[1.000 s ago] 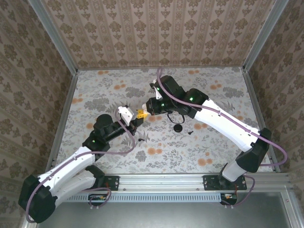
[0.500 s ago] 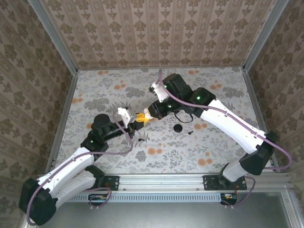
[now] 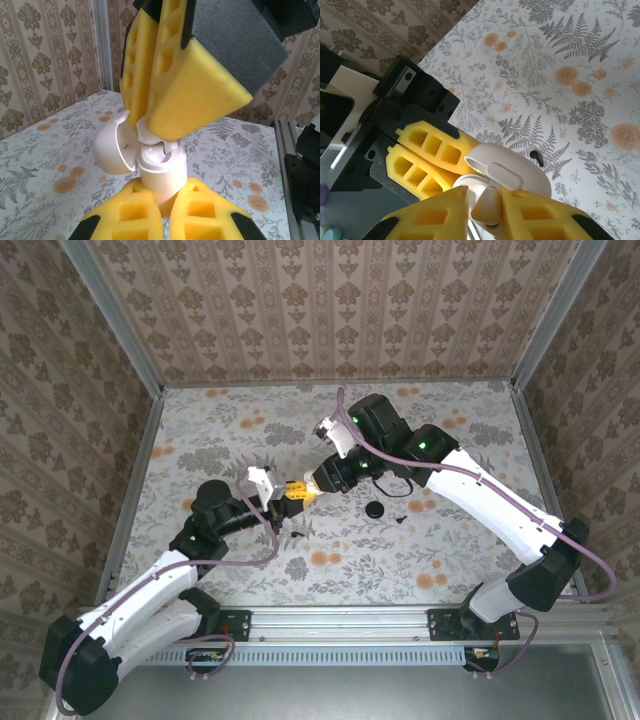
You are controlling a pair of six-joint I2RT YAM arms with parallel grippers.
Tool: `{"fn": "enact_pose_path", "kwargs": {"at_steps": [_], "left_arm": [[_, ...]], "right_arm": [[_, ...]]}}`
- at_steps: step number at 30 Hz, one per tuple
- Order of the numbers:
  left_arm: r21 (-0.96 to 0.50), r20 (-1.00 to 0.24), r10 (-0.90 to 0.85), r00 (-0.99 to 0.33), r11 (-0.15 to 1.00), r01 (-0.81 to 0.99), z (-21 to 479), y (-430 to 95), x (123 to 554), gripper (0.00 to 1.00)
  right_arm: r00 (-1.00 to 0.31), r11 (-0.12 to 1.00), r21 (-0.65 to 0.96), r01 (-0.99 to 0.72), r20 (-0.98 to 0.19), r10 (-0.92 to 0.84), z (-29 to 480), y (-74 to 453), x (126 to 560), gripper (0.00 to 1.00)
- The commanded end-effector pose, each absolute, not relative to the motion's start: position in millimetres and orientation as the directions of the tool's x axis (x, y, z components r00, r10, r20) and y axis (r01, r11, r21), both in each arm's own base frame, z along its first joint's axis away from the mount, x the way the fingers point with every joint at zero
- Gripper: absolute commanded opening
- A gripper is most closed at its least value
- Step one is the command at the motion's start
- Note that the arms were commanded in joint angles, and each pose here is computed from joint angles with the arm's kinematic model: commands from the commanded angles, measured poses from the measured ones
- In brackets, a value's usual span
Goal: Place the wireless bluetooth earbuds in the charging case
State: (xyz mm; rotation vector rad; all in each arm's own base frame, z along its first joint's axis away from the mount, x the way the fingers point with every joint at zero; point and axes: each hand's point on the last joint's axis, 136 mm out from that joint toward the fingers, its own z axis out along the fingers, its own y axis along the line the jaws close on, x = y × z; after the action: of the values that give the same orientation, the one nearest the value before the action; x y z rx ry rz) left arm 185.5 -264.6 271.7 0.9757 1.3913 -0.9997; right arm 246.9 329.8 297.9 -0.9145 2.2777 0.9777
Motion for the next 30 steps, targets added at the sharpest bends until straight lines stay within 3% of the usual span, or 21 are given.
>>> {"fn": "enact_pose_path", "kwargs": {"at_steps": [1, 22, 30], "left_arm": [[0.043, -0.996, -0.069, 0.06, 0.215, 0.976, 309.9, -271.3, 169.0, 0.0], [0.033, -0.998, -0.042, 0.042, 0.21, 0.977, 301.1, -278.7, 175.7, 0.0], [0.022, -0.999, -0.039, 0.031, 0.205, 0.979, 296.3, -281.4, 177.1, 0.0]], "right_arm": [[-0.632, 0.382, 0.505, -0.774, -0.658, -0.41, 301.1, 356.6, 225.1, 0.26], [-0.651, 0.529, 0.41, -0.743, -0.624, -0.432, 292.4, 356.2, 243.1, 0.49], [-0.628, 0.55, 0.376, -0.746, -0.672, -0.392, 307.4, 357.2, 253.8, 0.52]]}}
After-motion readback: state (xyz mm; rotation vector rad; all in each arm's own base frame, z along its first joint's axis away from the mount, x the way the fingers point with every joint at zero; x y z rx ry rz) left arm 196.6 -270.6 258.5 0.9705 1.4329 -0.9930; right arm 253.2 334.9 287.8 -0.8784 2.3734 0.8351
